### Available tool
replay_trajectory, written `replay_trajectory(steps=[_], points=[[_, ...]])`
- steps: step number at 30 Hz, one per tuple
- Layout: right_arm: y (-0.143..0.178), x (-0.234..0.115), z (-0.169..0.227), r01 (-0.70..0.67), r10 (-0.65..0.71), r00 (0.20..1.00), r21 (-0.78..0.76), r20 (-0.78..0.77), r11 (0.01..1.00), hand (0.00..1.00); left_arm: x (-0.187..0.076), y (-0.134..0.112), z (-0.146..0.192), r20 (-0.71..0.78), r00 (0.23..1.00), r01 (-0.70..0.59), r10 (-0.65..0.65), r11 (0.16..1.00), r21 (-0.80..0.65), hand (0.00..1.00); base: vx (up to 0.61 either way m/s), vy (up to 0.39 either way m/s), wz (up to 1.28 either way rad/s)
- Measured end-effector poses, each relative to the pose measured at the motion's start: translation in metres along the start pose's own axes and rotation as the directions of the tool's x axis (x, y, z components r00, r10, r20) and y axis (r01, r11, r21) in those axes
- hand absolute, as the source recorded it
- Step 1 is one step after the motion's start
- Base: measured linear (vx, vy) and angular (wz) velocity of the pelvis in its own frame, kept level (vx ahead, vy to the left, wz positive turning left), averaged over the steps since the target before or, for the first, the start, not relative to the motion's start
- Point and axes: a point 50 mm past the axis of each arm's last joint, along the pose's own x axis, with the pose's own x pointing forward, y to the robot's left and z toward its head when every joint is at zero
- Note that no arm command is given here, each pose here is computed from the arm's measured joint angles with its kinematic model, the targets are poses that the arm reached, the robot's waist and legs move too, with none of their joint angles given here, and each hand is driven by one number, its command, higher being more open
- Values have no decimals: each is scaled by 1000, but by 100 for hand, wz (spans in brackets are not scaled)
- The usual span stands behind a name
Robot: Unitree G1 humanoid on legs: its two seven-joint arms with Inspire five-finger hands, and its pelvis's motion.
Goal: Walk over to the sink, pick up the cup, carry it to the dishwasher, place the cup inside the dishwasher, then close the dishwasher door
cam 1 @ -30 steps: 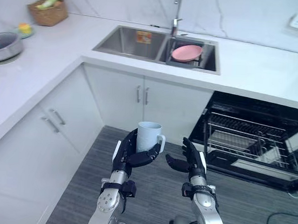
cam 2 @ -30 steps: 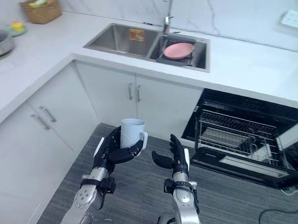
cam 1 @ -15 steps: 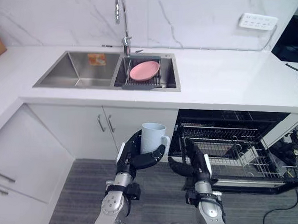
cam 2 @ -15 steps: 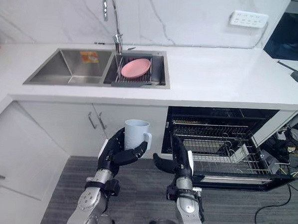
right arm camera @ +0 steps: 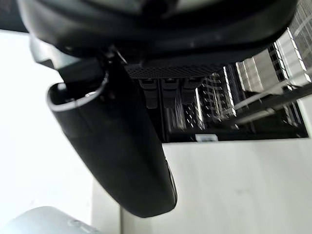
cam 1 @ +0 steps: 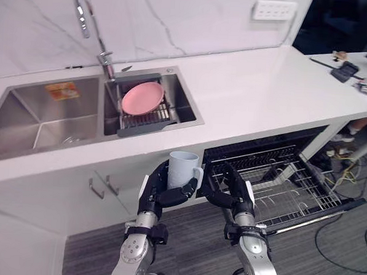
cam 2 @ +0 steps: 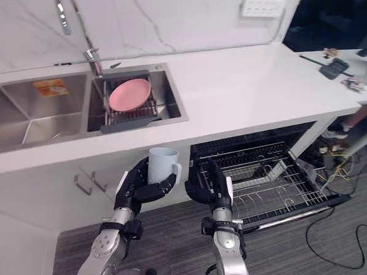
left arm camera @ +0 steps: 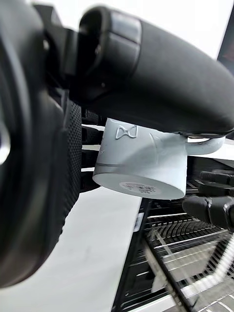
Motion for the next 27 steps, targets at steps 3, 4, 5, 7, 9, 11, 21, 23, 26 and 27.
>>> replay_trajectory(steps=[3,4,5,7,9,11,21,23,26,27], points=[[9,6,8,-23,23,999,17,27,1000,90,0,5,1,2,1000,-18,18,1000,22,30,27,3,-72],[11,6,9,-23,23,999,23,34,999,90,1,6,2,10,1000,-20,20,999,28,30,43,-70,-45],[11,6,10,-23,22,999,24,37,999,90,3,6,4,17,1000,-23,22,999,33,30,51,-82,-22],[7,3,6,-18,17,1000,16,23,1000,90,4,5,5,23,1000,-21,20,999,30,30,65,-96,-16],[-1,-7,3,11,-11,1000,17,18,1000,90,5,1,5,27,999,-22,22,1000,12,30,95,-129,-12],[-5,-14,9,31,-33,998,44,45,999,90,5,0,6,30,999,-23,23,1000,8,30,72,-76,-10],[-9,-24,47,-4,-48,976,238,211,971,90,11,-2,27,127,990,-63,67,997,-41,30,45,58,-29],[-8,-29,51,-22,-49,972,295,228,955,90,15,-2,32,148,987,-60,64,998,-34,30,5,133,-27],[-5,-33,56,-61,-27,968,334,251,941,90,16,-1,36,165,984,-67,69,998,-17,30,-6,106,-40],[-4,-34,59,-78,-18,965,350,263,933,90,18,-2,37,171,983,-64,65,998,-16,30,-6,49,-30]])
